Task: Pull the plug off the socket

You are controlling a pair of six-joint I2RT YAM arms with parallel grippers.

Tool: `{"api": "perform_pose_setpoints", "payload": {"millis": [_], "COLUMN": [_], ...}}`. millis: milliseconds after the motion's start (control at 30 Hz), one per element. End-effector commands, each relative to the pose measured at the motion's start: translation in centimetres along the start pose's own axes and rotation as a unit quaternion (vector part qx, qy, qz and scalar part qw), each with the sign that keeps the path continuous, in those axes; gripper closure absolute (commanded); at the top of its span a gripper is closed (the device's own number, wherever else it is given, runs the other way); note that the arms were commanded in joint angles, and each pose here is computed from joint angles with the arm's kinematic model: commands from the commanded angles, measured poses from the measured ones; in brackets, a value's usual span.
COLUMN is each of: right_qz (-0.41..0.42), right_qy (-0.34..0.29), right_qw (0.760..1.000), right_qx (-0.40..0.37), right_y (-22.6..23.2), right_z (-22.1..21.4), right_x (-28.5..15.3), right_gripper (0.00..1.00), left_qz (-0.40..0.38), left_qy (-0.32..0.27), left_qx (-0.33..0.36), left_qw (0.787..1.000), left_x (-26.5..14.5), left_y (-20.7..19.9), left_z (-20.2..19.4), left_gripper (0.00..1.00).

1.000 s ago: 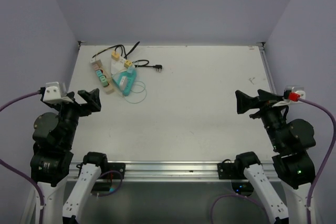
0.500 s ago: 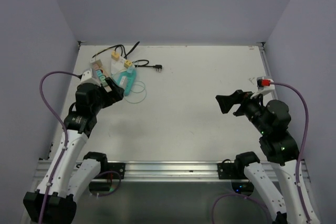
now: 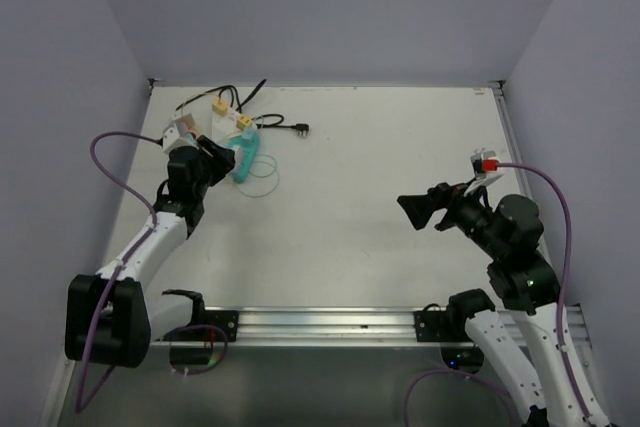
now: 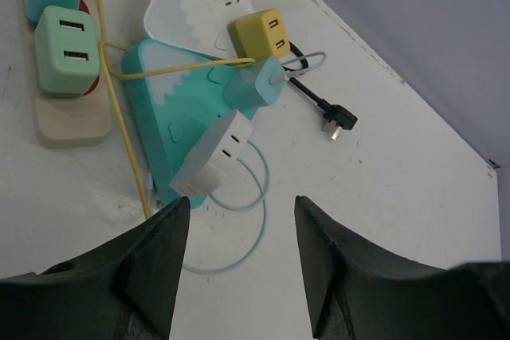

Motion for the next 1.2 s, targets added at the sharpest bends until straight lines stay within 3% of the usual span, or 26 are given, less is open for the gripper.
{"api": "perform_pose_setpoints", "payload": {"millis": [0,267,567,900,1167], "right_qz": [0.021,0.022,0.019,0.023,0.031], "right_qy": [-0.013,-0.006,0.0,0.004,0.007], "right_qw": [0.999,0.999,0.998,0.998,0.997], "right_qx": [-0.028,-0.048,-0.059,-0.062,-0.065], "right_y": [0.3,0.2,0.0,0.0,0.1], "right_z": [0.3,-0.3,-0.8,-0.9,-1.0], "right_x": [-0.1,0.1,0.3,0.4,0.6], "right_gripper": [0.01,0.01,0.01,0.01,0.01], "left_qz": [-0.031,0.026,0.057,0.07,0.068], "left_qy": [-0.056,-0.05,-0.011,-0.002,-0.011], "left_qx": [-0.031,-0.043,-0.033,-0.033,-0.076], "left_qw": [0.997,0.998,0.998,0.997,0.995], "left_x": [2.6,5.8,9.5,11.6,12.3], "left_y": [-1.3,1.6,3.5,4.5,6.8], "left_z": [2.1,1.7,0.7,0.0,-0.9], "left_gripper": [0.42,0.5,0.49,0.36,0.34]}}
Point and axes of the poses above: each gripper's point midway between its finger pads, its own x axis out along the fingers, its own y axis along the line the jaws close on, z = x × y, the point moved 10 cm from there along -x, back along the fingers, and after that the axes turned 8 degrees about -x, right-handed, at the moved point
